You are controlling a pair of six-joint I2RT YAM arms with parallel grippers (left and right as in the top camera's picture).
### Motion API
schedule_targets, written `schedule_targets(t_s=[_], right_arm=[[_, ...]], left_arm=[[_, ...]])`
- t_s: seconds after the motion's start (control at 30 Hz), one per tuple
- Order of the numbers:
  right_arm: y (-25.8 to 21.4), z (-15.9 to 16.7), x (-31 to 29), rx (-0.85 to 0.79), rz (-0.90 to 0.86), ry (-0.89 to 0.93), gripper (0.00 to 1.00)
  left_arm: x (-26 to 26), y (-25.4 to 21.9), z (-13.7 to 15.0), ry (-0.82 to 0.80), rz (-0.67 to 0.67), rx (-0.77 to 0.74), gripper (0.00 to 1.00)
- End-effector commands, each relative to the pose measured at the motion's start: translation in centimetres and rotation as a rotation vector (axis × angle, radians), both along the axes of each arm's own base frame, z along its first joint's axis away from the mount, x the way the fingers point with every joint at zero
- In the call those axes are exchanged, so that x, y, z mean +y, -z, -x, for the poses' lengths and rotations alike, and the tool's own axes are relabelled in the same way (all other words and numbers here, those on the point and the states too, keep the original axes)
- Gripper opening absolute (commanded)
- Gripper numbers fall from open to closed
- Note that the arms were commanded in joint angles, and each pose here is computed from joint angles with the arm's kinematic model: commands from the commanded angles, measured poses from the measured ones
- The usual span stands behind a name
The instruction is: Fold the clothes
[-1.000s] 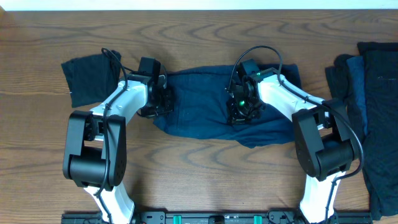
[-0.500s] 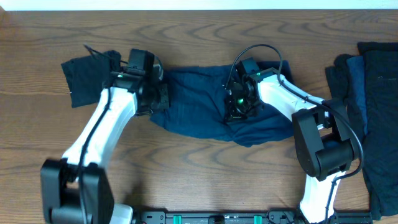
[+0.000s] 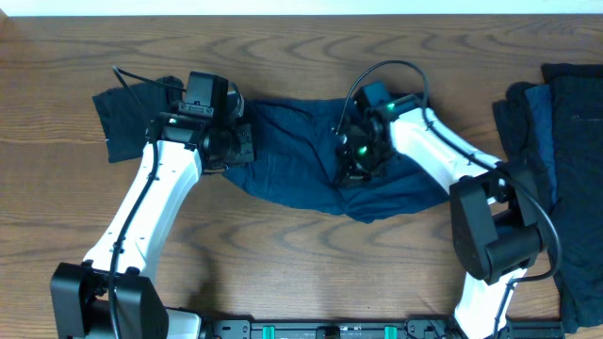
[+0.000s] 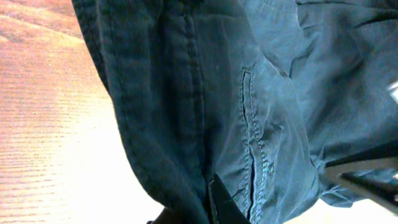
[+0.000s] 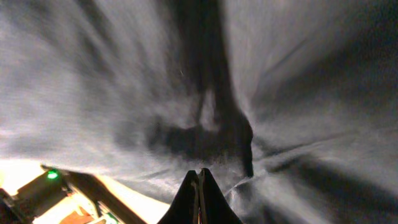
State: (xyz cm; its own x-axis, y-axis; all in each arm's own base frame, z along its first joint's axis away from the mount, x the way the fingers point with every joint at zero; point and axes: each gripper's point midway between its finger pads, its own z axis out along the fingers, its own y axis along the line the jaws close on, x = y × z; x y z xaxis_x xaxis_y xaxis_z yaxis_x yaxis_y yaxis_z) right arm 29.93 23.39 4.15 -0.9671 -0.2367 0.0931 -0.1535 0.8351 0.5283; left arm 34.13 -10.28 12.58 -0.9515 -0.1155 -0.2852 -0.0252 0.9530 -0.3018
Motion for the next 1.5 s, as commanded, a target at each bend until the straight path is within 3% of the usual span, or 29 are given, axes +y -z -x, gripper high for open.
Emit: schedule_targets(t_s=[0.0, 0.2, 0.5, 0.8, 0.93, 1.47], right_arm=[[1.7, 2.4, 0.2, 0.021, 0.088, -0.005, 0.01], [4.1, 5.0, 1.5, 0.040, 0.098, -0.019, 0.01], [4.2, 4.8, 3.6, -0.006, 0.052, -0.022, 0.01], [-4.2, -2.2, 1.1, -0.192, -0.063, 0.074, 0.01], [-5.7, -4.2, 0.5, -0.270, -0.094, 0.113, 0.01], [2.1, -6.6, 5.2, -0.310, -0.090, 0.071, 0.01]], left_arm=[[-0.1, -2.5, -1.4, 0.009, 0.003, -0.075, 0.06], [0.3, -3.6, -1.8, 0.018, -0.032, -0.098, 0.06], [0.8, -5.3, -2.3, 0.021, -0.064, -0.129, 0.06], [0.8, -5.2, -2.0, 0.045, -0.076, -0.122, 0.06], [0.8, -5.3, -2.1, 0.045, -0.075, -0.123, 0.06], [0.9, -5.0, -1.4, 0.048, -0.075, -0.093, 0.06]])
